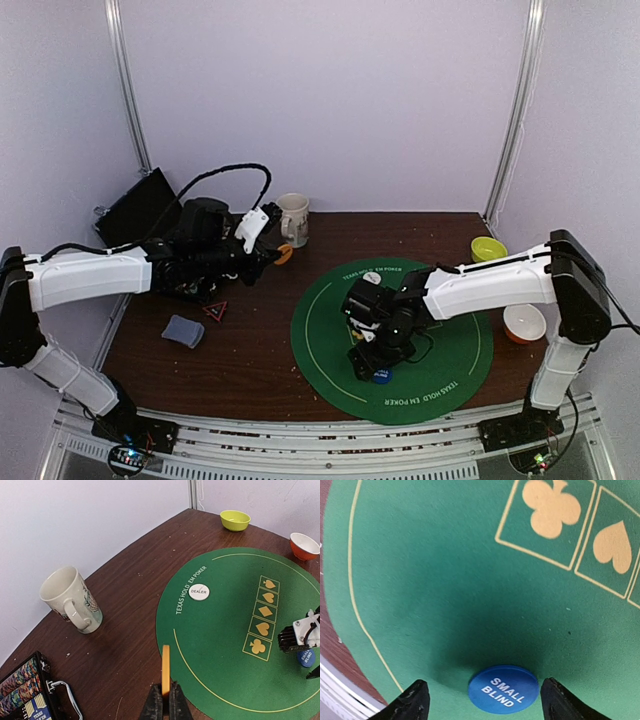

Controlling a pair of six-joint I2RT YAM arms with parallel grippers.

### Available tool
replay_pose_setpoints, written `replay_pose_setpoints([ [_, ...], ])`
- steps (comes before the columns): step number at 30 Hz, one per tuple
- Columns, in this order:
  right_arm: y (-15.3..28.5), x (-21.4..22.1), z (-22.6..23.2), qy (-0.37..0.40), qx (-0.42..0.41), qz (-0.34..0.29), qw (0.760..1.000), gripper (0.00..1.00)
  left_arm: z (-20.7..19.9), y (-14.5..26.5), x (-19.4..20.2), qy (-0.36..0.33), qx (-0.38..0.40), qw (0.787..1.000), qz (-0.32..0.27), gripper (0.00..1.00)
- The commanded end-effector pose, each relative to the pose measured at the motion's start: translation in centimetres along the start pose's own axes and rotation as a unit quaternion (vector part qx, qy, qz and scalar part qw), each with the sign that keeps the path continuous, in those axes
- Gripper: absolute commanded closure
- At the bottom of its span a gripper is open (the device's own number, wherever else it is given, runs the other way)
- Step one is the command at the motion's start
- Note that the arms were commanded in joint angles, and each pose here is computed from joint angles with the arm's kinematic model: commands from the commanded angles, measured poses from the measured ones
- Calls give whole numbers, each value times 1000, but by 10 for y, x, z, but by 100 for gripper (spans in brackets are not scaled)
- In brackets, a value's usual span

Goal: Distribute texas hold em gaming equipment
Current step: Move the small blind button to the poker table mat.

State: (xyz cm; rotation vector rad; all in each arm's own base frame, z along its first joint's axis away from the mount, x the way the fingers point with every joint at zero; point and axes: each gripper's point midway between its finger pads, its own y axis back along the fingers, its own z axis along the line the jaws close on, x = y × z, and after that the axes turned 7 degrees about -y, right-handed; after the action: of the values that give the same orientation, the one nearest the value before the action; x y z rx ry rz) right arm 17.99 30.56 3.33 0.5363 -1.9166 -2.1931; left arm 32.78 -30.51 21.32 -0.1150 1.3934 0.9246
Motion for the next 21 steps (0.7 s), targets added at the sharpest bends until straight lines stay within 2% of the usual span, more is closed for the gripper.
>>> replay_pose_setpoints([
  [1,-8,17,-13,-9,28,31,999,25,3,5,-2,-8,-9,1000,-8,100],
  [10,-19,36,-22,-5,30,64,997,42,2,5,0,-13,-8,1000,-4,100],
  [21,-15,27,-32,-3,50,51,997,49,1,3,1,-16,-2,1000,-1,100],
])
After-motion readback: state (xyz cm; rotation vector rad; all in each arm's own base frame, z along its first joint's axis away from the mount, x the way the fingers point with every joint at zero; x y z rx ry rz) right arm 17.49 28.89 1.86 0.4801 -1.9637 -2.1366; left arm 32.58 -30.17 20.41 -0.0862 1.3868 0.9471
